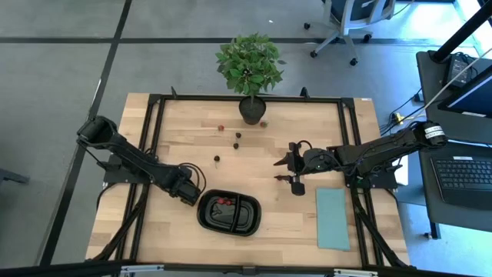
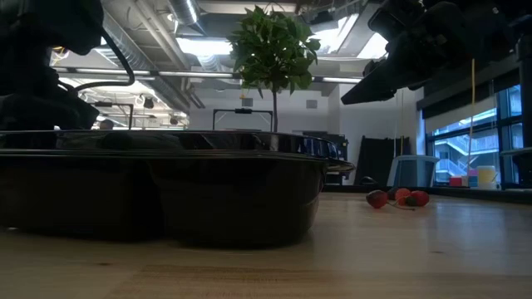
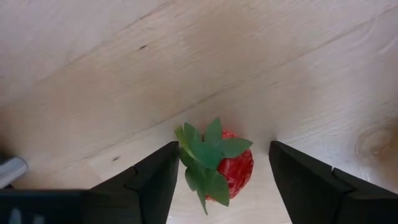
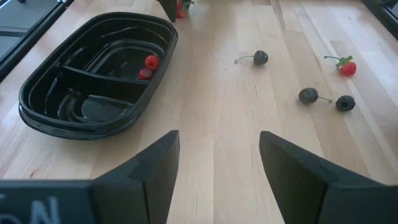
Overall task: Pick and placing Produce into tupperware
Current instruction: Put the bottom strawberry into the black container with the other red fruits
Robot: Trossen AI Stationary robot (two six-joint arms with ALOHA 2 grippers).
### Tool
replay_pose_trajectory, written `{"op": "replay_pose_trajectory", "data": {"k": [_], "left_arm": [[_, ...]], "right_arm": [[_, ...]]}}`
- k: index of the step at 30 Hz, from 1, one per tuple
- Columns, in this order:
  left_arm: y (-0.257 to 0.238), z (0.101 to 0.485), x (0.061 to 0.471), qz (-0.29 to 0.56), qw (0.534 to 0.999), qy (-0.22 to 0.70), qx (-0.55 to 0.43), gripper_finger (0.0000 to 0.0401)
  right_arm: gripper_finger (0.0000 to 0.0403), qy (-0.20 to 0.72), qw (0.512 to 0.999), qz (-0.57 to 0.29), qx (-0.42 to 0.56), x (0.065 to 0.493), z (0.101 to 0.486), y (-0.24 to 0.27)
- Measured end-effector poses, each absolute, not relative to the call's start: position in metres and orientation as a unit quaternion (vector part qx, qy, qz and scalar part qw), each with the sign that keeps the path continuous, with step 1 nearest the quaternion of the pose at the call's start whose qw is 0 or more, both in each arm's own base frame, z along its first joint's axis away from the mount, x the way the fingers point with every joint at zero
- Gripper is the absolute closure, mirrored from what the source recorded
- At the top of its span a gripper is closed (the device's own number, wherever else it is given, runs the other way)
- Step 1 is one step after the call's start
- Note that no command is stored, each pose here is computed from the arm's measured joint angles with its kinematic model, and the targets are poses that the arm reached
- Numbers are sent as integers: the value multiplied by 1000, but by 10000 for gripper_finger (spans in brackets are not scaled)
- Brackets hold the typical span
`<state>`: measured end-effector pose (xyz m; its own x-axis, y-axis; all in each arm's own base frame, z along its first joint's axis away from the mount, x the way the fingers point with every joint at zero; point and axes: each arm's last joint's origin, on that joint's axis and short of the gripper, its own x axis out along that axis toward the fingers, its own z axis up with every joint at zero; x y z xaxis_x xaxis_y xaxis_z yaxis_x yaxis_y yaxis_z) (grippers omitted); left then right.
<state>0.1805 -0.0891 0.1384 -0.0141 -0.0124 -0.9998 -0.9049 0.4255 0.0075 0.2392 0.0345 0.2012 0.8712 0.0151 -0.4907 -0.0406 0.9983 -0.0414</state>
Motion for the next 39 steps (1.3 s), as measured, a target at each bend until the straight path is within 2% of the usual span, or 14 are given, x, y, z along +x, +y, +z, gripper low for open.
{"op": "replay_pose_trajectory", "data": {"k": [24, 39], "left_arm": [[-89, 138, 180, 367, 587, 617, -375, 250], [-77, 143, 189, 324, 609, 635, -348, 258]], "right_arm": [[179, 253, 967, 15, -27, 239, 201, 34], [179, 253, 967, 15, -27, 239, 201, 34]]}}
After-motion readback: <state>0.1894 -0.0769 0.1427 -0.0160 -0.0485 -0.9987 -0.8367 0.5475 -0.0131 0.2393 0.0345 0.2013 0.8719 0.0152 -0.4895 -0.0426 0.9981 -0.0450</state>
